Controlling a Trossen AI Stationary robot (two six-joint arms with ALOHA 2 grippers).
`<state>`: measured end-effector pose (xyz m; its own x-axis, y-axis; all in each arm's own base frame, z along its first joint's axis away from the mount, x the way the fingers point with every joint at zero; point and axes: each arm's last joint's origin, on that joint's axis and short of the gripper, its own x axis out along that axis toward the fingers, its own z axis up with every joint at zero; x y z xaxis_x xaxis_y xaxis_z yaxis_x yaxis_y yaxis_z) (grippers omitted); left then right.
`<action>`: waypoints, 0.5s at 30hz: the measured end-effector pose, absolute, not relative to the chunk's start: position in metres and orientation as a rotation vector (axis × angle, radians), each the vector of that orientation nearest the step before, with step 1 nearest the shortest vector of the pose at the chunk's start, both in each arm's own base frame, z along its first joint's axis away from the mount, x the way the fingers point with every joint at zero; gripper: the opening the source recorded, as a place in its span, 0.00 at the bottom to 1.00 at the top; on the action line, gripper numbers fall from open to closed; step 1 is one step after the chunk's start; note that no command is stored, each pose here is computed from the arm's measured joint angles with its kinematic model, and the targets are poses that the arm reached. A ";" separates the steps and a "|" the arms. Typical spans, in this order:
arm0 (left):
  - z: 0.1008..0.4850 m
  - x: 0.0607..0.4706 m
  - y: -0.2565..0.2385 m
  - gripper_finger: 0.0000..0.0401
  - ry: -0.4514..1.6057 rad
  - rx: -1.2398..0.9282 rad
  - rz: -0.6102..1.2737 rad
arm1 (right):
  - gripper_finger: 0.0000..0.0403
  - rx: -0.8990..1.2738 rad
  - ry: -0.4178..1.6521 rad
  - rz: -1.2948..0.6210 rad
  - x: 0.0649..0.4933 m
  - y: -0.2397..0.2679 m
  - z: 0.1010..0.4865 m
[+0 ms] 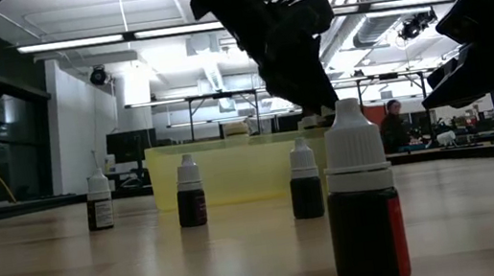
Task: Pick & Place food coloring
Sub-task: Put the small brown food coloring bottle into the yellow container
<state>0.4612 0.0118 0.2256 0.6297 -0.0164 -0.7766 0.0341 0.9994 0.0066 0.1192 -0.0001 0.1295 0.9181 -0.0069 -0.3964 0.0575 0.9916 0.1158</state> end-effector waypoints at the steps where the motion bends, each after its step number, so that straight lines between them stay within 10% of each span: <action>1: 0.228 0.459 0.014 0.61 0.896 0.019 -0.025 | 0.00 0.126 0.406 -0.034 0.119 0.000 0.130; 15: 0.288 0.423 0.023 0.61 0.877 0.086 0.035 | 0.00 0.126 0.406 -0.033 0.119 0.000 0.130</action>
<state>0.4233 0.0231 0.2878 0.6390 0.0654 -0.7664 0.0050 0.9960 0.0892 0.1192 -0.0001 0.1296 0.9182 -0.0069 -0.3960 0.0575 0.9916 0.1159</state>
